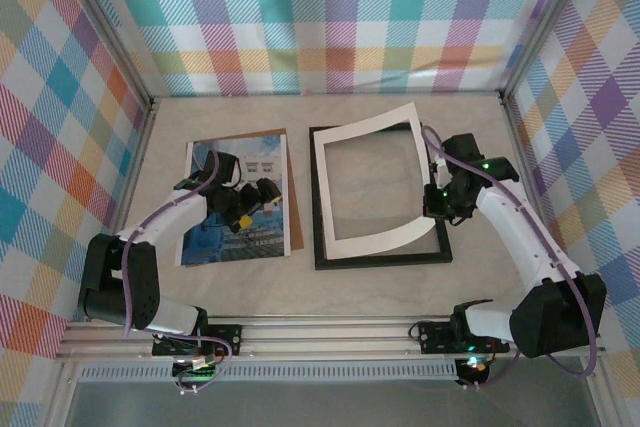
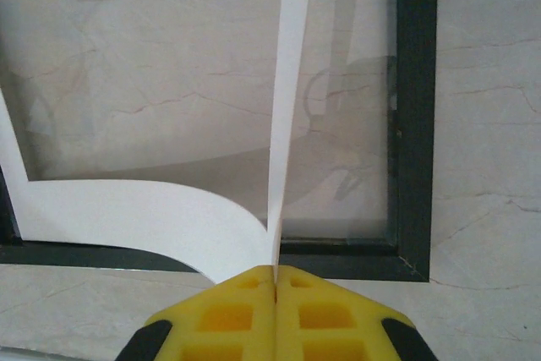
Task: Put the photo into the frame
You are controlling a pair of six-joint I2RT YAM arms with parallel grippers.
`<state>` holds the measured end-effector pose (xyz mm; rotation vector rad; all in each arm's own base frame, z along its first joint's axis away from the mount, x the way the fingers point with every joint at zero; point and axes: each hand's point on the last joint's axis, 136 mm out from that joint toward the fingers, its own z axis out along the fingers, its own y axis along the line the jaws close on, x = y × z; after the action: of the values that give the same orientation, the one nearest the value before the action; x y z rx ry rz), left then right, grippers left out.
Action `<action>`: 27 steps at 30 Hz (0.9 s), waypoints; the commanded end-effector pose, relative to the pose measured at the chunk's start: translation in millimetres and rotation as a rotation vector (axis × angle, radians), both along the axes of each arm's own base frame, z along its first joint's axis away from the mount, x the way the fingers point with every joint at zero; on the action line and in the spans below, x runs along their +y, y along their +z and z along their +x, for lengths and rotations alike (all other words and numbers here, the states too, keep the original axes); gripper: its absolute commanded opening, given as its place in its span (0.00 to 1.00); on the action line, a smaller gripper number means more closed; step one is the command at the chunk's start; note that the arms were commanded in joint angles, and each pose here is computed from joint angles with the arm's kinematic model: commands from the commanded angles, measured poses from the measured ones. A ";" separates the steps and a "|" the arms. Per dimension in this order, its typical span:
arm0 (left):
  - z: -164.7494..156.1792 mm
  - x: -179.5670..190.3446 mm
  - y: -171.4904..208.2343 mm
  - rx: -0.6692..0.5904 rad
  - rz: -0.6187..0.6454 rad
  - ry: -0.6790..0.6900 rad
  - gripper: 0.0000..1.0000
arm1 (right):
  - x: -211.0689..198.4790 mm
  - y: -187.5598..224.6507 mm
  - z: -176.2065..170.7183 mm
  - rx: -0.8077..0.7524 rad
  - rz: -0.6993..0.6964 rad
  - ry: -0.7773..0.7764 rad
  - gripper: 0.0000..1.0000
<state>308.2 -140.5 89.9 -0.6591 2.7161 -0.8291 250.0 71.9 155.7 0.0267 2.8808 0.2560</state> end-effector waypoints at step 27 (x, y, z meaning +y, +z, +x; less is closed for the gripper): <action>-11.8 -4.3 -1.9 -0.018 0.031 -0.016 1.00 | 30.3 -22.6 2.8 0.045 0.184 -0.004 0.04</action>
<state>300.8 -145.2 84.4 -0.6320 2.7264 -0.8065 251.0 97.4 138.0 0.0433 2.8851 0.4731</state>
